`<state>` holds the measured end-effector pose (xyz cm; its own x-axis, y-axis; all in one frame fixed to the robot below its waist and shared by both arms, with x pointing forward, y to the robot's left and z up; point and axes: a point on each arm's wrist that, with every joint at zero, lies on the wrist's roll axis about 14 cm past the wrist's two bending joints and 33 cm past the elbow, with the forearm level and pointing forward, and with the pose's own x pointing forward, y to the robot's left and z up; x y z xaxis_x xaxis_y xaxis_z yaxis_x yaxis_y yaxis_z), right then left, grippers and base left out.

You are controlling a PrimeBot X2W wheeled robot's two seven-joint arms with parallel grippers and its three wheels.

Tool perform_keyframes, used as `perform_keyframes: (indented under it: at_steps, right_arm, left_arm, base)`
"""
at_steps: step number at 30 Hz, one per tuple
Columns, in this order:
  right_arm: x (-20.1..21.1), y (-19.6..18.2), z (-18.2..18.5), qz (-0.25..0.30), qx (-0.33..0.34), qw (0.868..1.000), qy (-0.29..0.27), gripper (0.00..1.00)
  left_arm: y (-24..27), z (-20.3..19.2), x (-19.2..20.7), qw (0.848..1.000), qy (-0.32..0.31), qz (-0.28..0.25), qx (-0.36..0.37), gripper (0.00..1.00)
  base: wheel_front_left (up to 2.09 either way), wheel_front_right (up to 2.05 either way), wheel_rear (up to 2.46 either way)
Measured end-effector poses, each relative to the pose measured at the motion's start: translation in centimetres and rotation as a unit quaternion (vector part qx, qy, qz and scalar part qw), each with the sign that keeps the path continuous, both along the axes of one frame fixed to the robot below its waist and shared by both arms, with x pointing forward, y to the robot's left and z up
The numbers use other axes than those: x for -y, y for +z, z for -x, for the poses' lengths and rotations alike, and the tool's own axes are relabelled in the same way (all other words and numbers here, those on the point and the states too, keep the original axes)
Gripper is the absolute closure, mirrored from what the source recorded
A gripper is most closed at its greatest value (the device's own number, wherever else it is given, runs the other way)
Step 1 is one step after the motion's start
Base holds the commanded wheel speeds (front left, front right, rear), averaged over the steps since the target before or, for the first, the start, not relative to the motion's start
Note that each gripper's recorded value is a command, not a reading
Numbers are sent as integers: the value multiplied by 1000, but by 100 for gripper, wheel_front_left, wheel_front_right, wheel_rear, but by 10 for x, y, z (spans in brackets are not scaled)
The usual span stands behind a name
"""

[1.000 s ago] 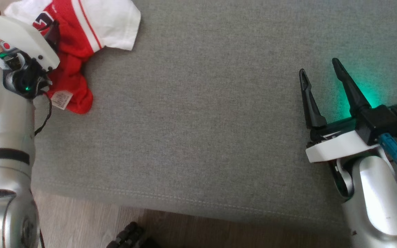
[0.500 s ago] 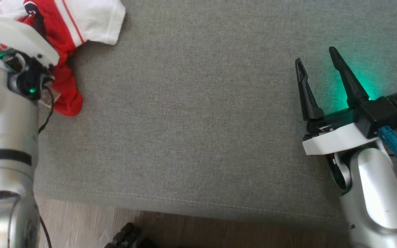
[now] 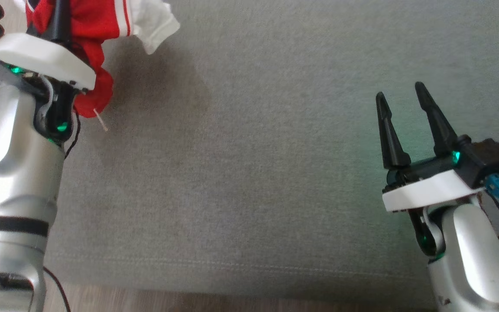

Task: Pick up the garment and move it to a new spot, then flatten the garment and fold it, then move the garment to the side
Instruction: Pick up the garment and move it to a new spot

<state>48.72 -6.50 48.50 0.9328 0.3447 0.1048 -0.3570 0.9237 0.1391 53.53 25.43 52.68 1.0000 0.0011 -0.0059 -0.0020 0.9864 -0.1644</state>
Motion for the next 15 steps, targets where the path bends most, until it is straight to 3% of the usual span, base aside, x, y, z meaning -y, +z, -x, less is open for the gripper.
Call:
perform_keyframes:
  at_steps: [7,12,15]
  right_arm:
    - [27,47,22,-19,44,998,-32,0]
    - [56,67,40,-24,65,995,-66,0]
    - [76,76,52,-29,73,993,-92,0]
  left_arm:
    - [70,11,55,992,-71,4,103,100]
    - [80,22,119,984,-136,-2,119,100]
    - [67,31,174,978,-179,21,104,100]
  base:
    - [0,0,0]
    - [0,0,0]
    - [0,0,0]
